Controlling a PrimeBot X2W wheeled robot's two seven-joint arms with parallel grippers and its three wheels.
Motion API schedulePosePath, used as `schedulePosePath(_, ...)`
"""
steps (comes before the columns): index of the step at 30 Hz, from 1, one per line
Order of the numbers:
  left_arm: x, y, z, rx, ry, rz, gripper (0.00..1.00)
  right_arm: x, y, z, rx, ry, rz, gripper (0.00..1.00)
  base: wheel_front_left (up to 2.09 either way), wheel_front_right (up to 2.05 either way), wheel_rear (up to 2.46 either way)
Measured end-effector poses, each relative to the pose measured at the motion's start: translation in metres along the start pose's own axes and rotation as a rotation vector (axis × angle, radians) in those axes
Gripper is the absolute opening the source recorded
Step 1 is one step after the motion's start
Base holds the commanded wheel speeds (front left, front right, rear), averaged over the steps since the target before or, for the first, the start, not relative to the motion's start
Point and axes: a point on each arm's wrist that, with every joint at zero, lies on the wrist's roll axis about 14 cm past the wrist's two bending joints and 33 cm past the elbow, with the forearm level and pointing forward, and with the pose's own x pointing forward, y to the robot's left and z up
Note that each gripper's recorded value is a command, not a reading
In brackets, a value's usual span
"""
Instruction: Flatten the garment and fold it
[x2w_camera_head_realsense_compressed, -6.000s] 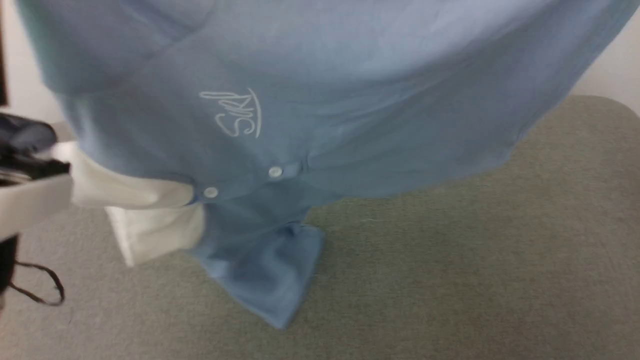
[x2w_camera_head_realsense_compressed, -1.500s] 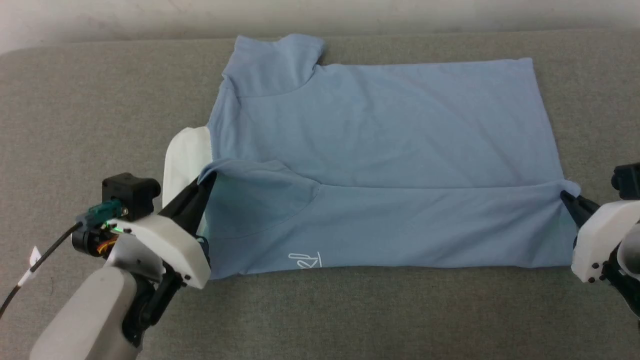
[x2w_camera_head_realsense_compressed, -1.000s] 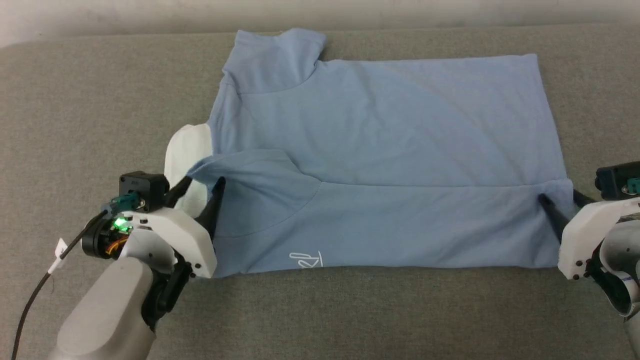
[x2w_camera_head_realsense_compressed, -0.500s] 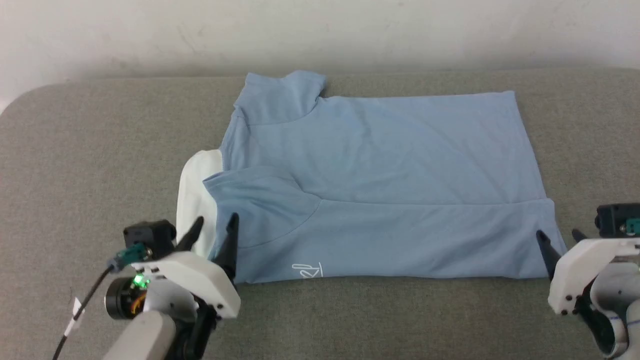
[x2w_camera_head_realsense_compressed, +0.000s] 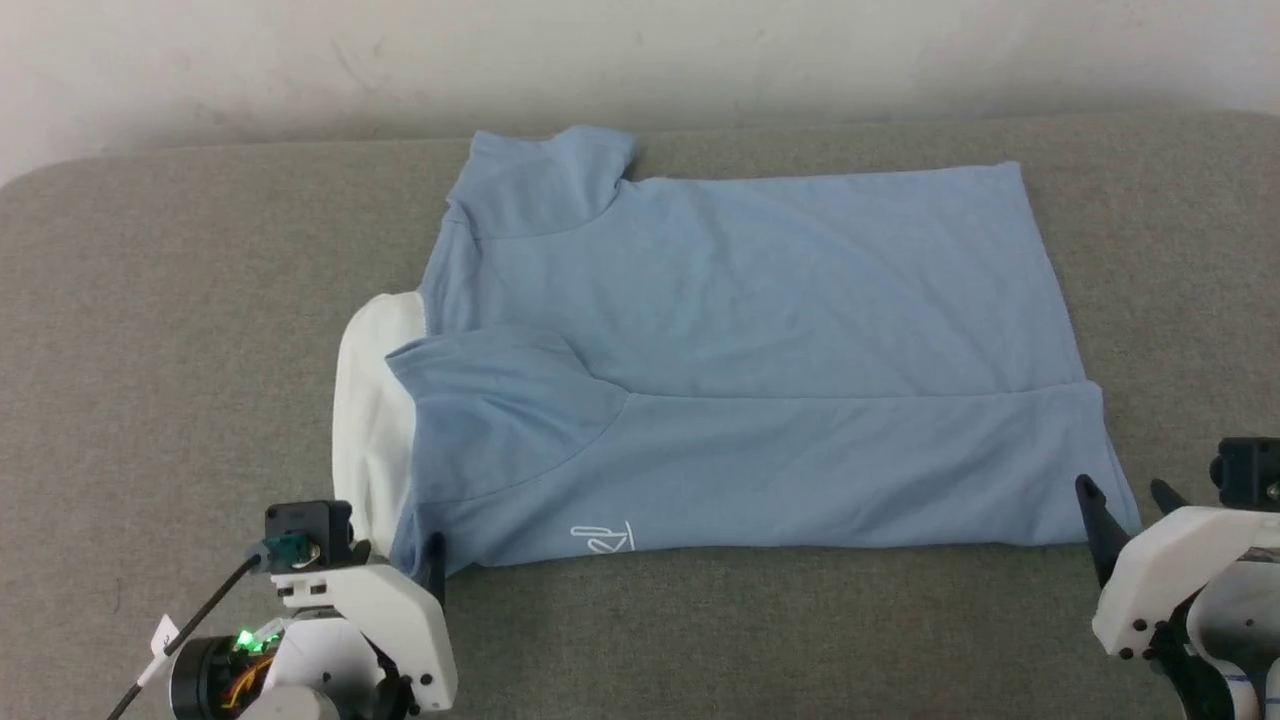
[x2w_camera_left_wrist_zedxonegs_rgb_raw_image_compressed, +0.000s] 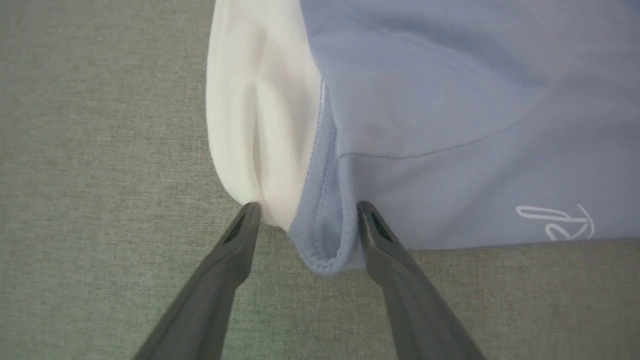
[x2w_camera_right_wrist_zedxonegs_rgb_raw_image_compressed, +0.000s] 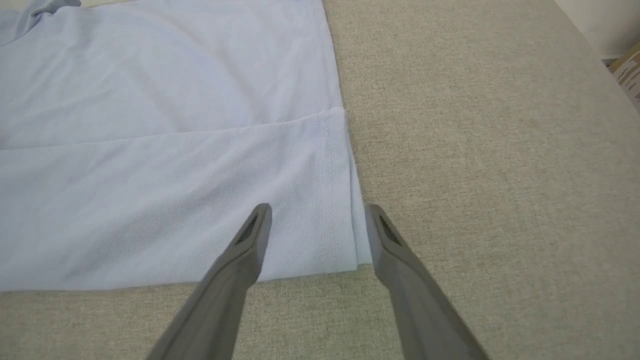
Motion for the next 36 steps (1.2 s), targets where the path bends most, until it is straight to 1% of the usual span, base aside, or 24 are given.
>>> schedulePosePath(7, 0.013, 0.005, -0.017, 0.004, 0.069, 0.027, 1.0, 0.001, -0.006, 0.003, -0.007, -0.002, -0.024, 1.0, 0.0, 0.0, 0.0)
schedulePosePath(9, 0.016, 0.003, -0.022, 0.001, 0.092, 0.015, 1.0, 0.002, -0.008, 0.002, -0.012, 0.001, -0.031, 1.0, 0.0, 0.0, 0.0)
schedulePosePath(10, 0.018, 0.001, -0.024, -0.004, 0.106, 0.004, 0.71, 0.002, -0.009, 0.002, -0.013, 0.003, -0.034, 1.0, 0.0, 0.0, 0.0)
schedulePosePath(11, 0.02, 0.0, -0.026, -0.007, 0.116, -0.004, 0.27, 0.003, -0.009, 0.0, -0.016, 0.01, -0.036, 1.0, 0.0, 0.0, 0.0)
schedulePosePath(12, 0.021, -0.002, -0.025, -0.007, 0.118, -0.014, 0.0, 0.003, -0.009, -0.001, -0.019, 0.015, -0.037, 1.0, 0.0, 0.0, 0.0)
schedulePosePath(16, 0.022, -0.013, -0.024, -0.037, 0.108, -0.056, 0.0, 0.001, -0.01, -0.004, -0.039, 0.04, -0.045, 1.0, 0.0, 0.0, 0.0)
schedulePosePath(22, 0.012, -0.011, -0.019, -0.042, 0.065, -0.062, 0.0, 0.005, -0.018, -0.023, -0.061, 0.123, -0.063, 1.0, 0.0, 0.0, 0.0)
schedulePosePath(27, 0.002, -0.011, -0.013, -0.048, 0.033, -0.073, 0.0, 0.016, -0.019, -0.028, -0.047, 0.159, -0.071, 1.0, 0.0, 0.0, 0.0)
schedulePosePath(32, -0.001, -0.015, -0.01, -0.041, 0.023, -0.09, 0.0, 0.028, -0.016, -0.042, -0.051, 0.221, -0.064, 1.0, 0.0, 0.0, 0.0)
schedulePosePath(33, -0.001, -0.015, -0.01, -0.041, 0.025, -0.091, 0.0, 0.03, -0.015, -0.043, -0.052, 0.228, -0.064, 0.91, 0.0, 0.0, 0.0)
schedulePosePath(34, -0.001, -0.016, -0.011, -0.041, 0.027, -0.092, 0.0, 0.033, -0.015, -0.044, -0.05, 0.233, -0.063, 0.25, 0.0, 0.0, 0.0)
schedulePosePath(35, -0.001, -0.015, -0.011, -0.042, 0.029, -0.089, 0.0, 0.035, -0.014, -0.044, -0.049, 0.237, -0.062, 0.0, 0.0, 0.0, 0.0)
schedulePosePath(36, -0.001, -0.015, -0.012, -0.041, 0.031, -0.087, 0.0, 0.037, -0.013, -0.044, -0.047, 0.236, -0.06, 0.0, 0.0, 0.0, 0.0)
